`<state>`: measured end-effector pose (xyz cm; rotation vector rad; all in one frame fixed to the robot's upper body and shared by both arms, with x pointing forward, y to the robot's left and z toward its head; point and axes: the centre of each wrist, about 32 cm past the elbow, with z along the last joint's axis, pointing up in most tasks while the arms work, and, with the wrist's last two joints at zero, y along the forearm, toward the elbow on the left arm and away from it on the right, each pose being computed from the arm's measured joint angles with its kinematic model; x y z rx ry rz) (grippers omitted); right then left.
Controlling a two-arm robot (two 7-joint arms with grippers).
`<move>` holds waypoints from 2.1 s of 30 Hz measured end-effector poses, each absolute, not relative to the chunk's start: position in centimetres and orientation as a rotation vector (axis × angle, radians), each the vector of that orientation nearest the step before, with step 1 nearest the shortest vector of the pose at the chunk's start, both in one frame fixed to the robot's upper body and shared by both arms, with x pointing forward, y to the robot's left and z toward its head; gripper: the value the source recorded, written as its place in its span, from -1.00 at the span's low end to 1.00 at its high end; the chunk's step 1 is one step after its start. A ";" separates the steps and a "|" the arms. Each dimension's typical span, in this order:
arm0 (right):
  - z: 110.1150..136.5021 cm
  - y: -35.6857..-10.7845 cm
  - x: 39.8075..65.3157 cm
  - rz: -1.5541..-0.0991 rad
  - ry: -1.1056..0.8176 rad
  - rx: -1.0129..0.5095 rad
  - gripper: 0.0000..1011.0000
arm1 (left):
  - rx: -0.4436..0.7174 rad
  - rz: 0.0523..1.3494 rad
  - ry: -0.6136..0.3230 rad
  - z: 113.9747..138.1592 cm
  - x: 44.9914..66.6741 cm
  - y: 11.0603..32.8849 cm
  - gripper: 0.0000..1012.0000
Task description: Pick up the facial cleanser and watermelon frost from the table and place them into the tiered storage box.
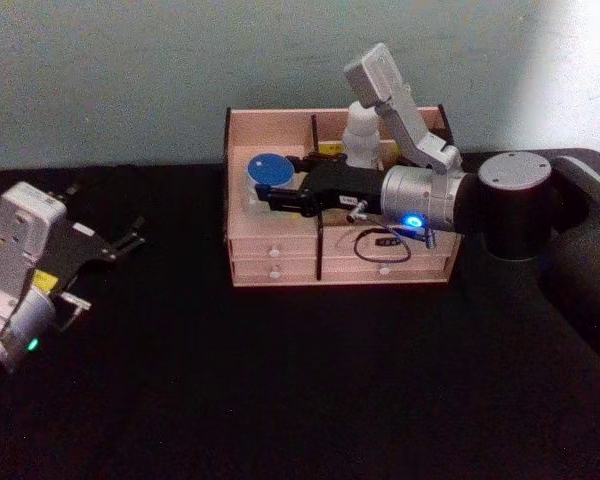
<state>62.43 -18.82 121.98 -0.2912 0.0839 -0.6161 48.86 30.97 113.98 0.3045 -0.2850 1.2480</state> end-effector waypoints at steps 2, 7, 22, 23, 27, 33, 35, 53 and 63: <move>122.0 -18.8 62.6 -0.620 0.088 -0.293 0.39 | 0.304 1.248 -0.285 114.0 48.9 31.0 0.98; 121.9 -18.8 62.8 -0.627 0.100 -0.299 0.39 | 0.304 1.248 -0.285 114.0 48.9 31.0 0.98; 121.8 -18.8 62.9 -0.636 0.116 -0.301 0.39 | 0.305 1.248 -0.285 114.0 48.9 31.0 0.98; 121.8 -18.8 62.9 -0.636 0.116 -0.301 0.39 | 0.305 1.248 -0.285 114.0 48.9 31.0 0.98; 121.8 -18.8 62.9 -0.637 0.116 -0.302 0.39 | 0.304 1.248 -0.285 114.0 48.9 31.0 0.98; 121.8 -18.8 62.9 -0.637 0.116 -0.303 0.39 | 0.305 1.248 -0.285 114.0 48.9 31.0 0.98; 121.7 -18.8 62.9 -0.637 0.116 -0.304 0.50 | 0.304 1.248 -0.285 114.0 48.9 31.0 0.98; 121.7 -18.8 62.9 -0.637 0.116 -0.305 0.98 | 0.304 1.248 -0.285 114.0 48.9 31.0 0.98; 123.1 -20.0 60.7 -0.646 0.047 -0.256 0.98 | 0.305 1.248 -0.285 114.0 48.9 31.0 0.98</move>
